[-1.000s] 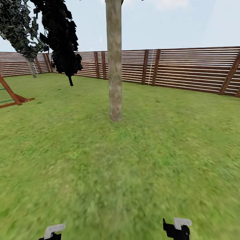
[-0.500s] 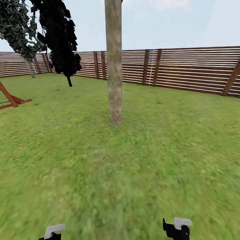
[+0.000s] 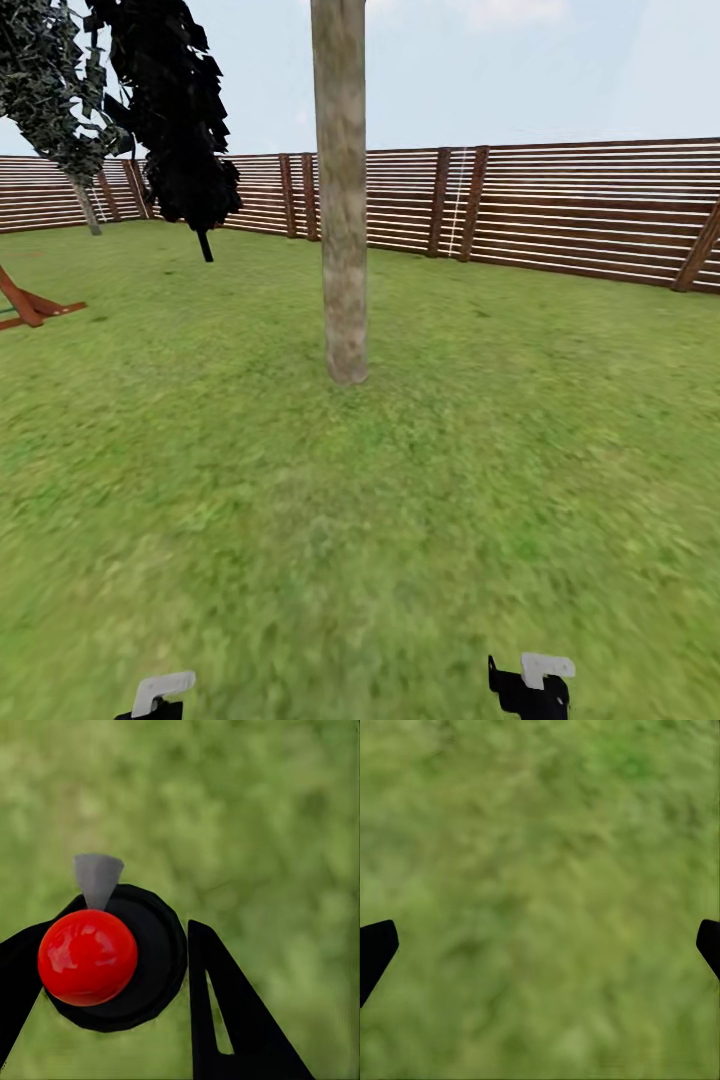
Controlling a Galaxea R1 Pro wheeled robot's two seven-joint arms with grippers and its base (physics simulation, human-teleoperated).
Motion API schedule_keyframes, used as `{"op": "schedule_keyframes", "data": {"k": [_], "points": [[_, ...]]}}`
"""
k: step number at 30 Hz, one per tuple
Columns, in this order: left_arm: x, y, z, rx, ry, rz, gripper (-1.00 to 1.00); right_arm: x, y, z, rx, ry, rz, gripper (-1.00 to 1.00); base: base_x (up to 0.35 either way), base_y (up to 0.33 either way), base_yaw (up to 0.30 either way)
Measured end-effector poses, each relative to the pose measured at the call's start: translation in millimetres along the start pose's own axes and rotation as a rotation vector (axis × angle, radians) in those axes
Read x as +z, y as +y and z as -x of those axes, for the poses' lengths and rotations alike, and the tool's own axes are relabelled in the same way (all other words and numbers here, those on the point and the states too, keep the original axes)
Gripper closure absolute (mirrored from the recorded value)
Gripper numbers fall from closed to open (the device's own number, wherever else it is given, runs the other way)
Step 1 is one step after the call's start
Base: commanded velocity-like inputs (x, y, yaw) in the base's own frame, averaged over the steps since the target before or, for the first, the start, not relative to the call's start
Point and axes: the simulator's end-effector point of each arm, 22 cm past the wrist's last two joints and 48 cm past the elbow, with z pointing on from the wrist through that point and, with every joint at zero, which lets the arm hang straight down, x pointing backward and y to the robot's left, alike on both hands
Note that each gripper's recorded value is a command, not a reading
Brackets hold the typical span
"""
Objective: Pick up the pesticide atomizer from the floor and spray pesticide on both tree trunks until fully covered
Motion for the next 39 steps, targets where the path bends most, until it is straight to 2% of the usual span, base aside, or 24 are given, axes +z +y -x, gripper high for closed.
{"op": "schedule_keyframes", "data": {"k": [39], "points": [[-0.1, 0.3, 0.1, 0.0, -0.001, 0.001, 1.0, 0.0, 0.0, 0.1, 0.0, 0.0, 0.0, -1.0, 0.338, 0.0, 0.0]]}}
